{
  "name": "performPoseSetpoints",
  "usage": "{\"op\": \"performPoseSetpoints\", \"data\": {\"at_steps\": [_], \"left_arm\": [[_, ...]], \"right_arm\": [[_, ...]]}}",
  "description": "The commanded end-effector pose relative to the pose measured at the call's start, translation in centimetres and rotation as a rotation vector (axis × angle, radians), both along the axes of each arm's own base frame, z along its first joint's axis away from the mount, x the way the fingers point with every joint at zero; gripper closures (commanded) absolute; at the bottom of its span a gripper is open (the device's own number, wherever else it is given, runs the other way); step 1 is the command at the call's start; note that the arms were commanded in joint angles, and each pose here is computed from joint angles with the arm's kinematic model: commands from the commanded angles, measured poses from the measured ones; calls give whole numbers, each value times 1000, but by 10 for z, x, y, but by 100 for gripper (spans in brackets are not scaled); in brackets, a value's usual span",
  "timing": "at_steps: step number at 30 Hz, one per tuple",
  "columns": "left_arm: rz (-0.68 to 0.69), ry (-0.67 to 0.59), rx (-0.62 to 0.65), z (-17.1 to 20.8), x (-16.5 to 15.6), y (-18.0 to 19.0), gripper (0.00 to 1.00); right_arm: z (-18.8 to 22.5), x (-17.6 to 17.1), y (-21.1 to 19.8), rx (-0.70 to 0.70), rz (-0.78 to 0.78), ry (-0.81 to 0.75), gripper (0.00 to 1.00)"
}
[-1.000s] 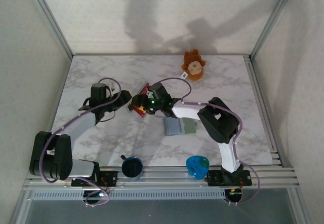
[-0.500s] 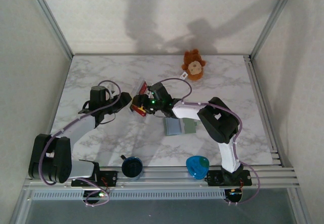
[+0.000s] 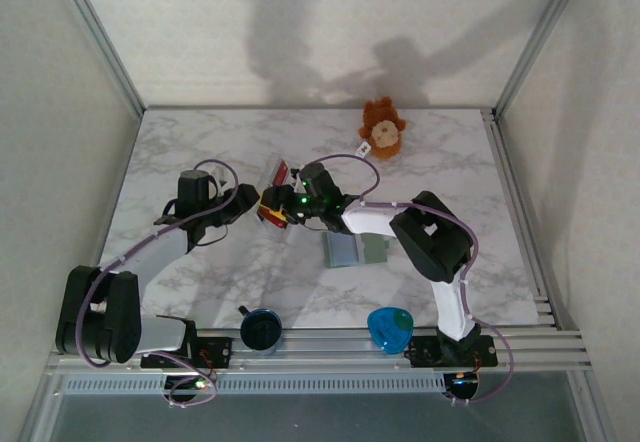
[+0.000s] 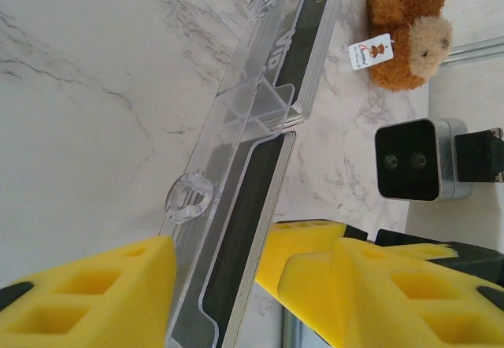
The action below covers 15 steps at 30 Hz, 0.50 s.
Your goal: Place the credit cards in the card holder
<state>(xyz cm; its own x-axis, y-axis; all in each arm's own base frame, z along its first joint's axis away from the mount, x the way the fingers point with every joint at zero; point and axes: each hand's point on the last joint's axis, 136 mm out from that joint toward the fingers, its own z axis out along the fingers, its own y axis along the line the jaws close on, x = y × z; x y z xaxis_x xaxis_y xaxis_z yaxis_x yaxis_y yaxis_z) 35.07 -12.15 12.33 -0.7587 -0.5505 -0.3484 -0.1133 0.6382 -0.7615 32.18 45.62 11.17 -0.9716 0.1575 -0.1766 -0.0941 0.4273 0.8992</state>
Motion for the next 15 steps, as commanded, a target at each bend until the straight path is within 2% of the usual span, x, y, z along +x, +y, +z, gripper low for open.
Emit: {"op": "performPoseSetpoints", "data": {"at_steps": [1, 15], "left_arm": [[-50, 21, -45, 6, -8, -13, 48], [-57, 1, -44, 15, -6, -13, 52]], "right_arm": [[18, 0, 9, 76, 31, -30, 52], [21, 3, 9, 103, 44, -25, 61]]}}
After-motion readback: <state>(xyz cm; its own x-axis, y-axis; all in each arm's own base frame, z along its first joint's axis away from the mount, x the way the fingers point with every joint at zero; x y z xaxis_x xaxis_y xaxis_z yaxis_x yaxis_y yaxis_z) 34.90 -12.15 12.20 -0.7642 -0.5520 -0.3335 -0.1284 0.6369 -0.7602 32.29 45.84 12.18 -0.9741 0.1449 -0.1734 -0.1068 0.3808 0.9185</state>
